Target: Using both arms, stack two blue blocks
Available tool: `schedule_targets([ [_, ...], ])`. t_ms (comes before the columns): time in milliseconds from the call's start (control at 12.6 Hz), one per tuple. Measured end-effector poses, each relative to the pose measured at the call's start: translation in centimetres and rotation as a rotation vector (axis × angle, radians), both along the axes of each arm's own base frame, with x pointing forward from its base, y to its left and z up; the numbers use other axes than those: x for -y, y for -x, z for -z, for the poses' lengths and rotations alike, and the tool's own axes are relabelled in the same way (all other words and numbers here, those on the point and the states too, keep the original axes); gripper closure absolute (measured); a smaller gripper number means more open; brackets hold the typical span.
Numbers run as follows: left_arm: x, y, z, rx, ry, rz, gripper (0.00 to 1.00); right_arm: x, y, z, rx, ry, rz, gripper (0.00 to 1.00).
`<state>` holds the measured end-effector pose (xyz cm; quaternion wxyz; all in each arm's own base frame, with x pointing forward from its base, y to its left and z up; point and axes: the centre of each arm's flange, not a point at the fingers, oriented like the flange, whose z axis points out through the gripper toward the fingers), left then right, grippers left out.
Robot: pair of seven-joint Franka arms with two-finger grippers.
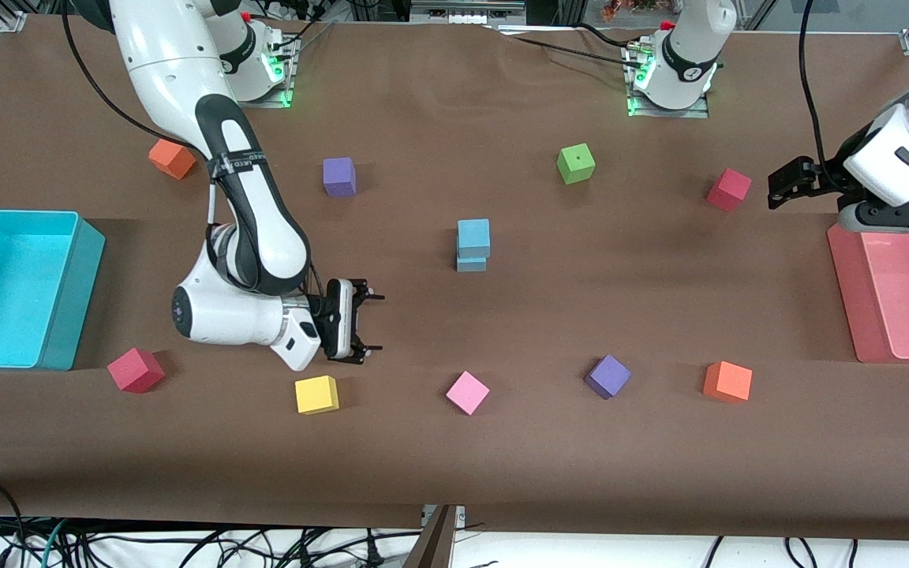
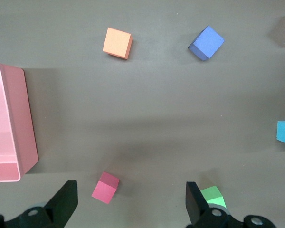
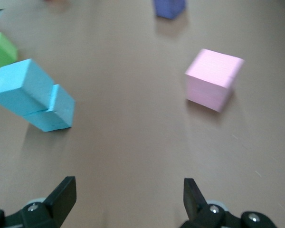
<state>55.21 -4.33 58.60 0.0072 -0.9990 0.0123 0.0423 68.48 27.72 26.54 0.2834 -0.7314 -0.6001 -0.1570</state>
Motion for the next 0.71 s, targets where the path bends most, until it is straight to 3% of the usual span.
schedule_targets([
  [318,0.5,1.1,-0.2,0.004,0.020,0.005,0.00,-0.5,-1.8,-4.0,-0.151,0.118,0.357,0.00],
  [715,0.1,1.6,0.0,0.002,0.034,-0.005,0.00,-6.1,0.9,-4.5,-0.314,0.354,0.653,0.00],
])
